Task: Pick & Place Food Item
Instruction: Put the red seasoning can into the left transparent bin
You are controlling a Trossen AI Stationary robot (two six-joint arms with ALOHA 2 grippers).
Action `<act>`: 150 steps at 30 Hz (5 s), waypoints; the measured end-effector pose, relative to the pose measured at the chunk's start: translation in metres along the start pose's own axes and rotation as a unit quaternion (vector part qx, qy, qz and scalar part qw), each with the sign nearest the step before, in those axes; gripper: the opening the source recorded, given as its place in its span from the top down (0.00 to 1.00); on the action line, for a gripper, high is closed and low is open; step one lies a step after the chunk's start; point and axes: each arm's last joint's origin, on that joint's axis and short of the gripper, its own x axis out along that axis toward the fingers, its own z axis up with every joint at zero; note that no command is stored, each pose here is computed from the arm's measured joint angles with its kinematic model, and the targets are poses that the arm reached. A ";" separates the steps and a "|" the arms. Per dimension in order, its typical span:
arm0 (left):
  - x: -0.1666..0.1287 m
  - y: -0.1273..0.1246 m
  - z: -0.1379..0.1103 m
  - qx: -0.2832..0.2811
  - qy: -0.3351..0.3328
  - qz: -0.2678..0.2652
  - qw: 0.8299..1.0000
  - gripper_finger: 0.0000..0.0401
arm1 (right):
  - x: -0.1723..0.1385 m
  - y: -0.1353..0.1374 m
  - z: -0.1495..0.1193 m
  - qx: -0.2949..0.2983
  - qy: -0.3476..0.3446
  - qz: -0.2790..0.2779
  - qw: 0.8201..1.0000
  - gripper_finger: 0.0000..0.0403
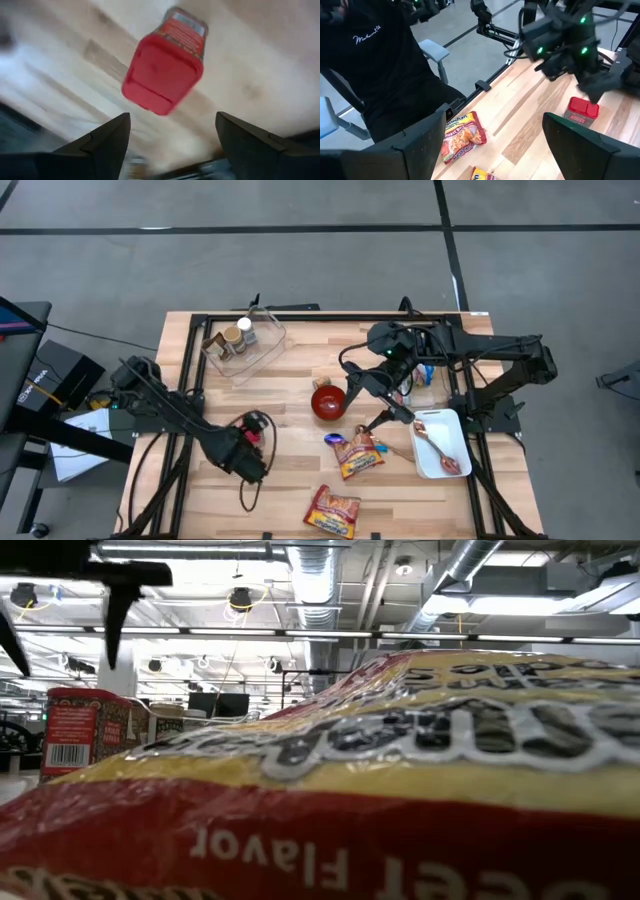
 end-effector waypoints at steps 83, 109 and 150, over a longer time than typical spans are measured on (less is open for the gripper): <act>0.052 0.052 -0.035 -0.829 0.027 -0.220 0.513 0.46 | -0.038 0.044 0.021 -0.086 -0.041 -0.080 0.992 0.19; -0.007 0.163 -0.163 -0.670 -0.016 -0.098 0.736 0.46 | -0.062 0.014 0.012 -0.026 -0.046 -0.146 0.988 0.19; 0.133 0.264 -0.212 -0.660 0.058 -0.117 0.740 0.46 | -0.044 0.010 -0.001 0.025 -0.046 -0.133 0.990 0.19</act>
